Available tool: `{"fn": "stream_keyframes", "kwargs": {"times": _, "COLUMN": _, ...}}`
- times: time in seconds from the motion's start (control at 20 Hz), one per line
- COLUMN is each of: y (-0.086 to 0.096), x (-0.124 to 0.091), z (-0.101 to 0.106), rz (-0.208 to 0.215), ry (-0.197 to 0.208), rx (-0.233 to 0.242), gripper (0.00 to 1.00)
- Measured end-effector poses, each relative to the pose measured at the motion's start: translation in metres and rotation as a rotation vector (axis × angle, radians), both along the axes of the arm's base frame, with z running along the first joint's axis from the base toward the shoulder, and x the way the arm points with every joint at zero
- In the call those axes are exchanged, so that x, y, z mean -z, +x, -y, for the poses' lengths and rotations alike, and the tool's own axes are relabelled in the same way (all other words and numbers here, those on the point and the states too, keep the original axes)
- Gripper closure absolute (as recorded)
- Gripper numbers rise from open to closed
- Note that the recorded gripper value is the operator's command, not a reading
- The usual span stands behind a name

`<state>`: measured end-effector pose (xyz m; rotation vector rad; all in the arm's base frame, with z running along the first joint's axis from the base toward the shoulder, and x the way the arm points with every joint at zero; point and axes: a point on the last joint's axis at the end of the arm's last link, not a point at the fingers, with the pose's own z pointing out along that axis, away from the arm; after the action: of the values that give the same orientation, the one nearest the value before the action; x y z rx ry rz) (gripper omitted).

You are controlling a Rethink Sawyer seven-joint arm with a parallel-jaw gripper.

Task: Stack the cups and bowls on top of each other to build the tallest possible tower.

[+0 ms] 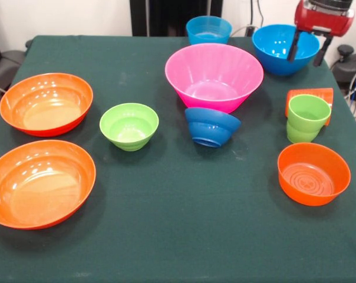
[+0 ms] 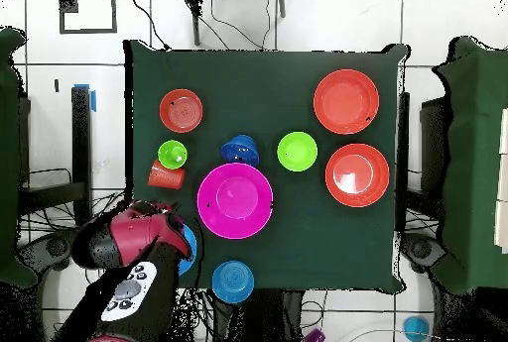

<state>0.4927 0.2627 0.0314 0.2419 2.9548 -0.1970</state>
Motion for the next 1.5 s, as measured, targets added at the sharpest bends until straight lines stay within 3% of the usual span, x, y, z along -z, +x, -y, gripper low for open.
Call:
{"fn": "stream_keyframes", "kwargs": {"times": 0.3, "y": -0.004, "x": 0.024, "z": 0.024, "rz": -0.047, "ry": -0.02, "rx": 0.037, "gripper": 0.0}}
{"fn": "stream_keyframes", "kwargs": {"times": 0.65, "y": -0.015, "x": 0.043, "z": 0.032, "rz": -0.085, "ry": -0.036, "rx": 0.043, "gripper": 0.0}}
{"fn": "stream_keyframes", "kwargs": {"times": 1.15, "y": -0.018, "x": 0.029, "z": 0.016, "rz": -0.118, "ry": -0.042, "rx": 0.025, "gripper": 0.0}}
{"fn": "stream_keyframes", "kwargs": {"times": 1.5, "y": -0.011, "x": 0.02, "z": 0.005, "rz": -0.111, "ry": -0.051, "rx": 0.006, "gripper": 0.0}}
